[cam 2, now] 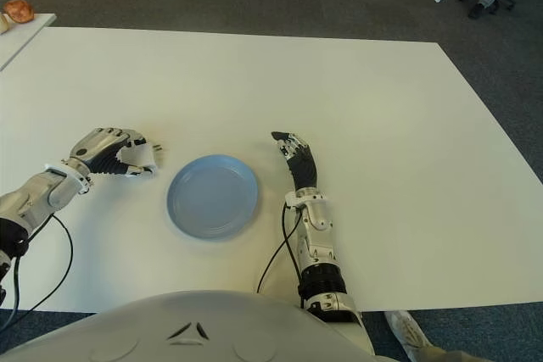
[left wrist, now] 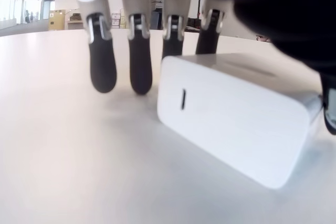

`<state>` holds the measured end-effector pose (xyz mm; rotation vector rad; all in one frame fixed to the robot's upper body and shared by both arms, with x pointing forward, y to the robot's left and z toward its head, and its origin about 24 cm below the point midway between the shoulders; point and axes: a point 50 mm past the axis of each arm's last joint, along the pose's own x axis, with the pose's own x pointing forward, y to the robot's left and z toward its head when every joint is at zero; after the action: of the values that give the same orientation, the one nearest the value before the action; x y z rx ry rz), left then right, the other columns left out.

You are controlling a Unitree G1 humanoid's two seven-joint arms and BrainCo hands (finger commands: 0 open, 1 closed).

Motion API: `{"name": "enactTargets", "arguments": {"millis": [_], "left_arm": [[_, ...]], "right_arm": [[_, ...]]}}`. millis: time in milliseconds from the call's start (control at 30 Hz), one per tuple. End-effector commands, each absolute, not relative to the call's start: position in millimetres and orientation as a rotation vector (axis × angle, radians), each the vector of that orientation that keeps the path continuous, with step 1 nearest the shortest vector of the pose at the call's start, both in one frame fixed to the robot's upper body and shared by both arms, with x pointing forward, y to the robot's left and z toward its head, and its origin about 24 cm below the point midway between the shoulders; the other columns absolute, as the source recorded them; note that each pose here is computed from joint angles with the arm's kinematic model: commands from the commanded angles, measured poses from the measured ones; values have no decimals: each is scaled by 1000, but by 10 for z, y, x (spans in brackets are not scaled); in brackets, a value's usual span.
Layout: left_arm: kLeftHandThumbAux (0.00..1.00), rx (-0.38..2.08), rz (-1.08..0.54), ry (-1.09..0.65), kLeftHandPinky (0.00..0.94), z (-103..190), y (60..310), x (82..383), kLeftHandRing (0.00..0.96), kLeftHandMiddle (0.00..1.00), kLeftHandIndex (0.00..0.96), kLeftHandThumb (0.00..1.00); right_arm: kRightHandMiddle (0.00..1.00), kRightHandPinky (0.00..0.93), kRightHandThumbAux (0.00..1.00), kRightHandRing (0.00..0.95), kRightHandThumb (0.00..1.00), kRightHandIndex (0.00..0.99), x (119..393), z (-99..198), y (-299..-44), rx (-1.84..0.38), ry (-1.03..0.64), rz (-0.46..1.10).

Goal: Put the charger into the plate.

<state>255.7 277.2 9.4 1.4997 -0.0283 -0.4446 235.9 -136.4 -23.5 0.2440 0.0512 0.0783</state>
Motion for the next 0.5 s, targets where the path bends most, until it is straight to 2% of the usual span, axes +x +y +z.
{"name": "enactTargets", "arguments": {"millis": [33,133,233,333,500], "left_arm": [[587,1537,-500,57,606,-97,2776,2447,664,666,437,590],[659,1554,-473,54,715,-97,2774,2454,742,738,440,683],[684,1569,-441,47,793,-93,2756,2462,783,785,442,720],[692,1570,-416,37,837,-86,2730,2461,815,821,442,738],[696,1566,-384,13,839,-49,2715,2450,851,856,442,747]], "right_arm": [[332,100,603,220,0,376,2134,-540,-1341,284,220,43],[332,98,599,220,0,374,2132,-541,-1342,287,221,44],[332,97,598,220,0,373,2130,-542,-1343,291,222,45],[332,96,597,220,0,373,2130,-542,-1343,295,222,44],[329,100,596,216,0,369,2128,-540,-1336,298,218,42]]}}
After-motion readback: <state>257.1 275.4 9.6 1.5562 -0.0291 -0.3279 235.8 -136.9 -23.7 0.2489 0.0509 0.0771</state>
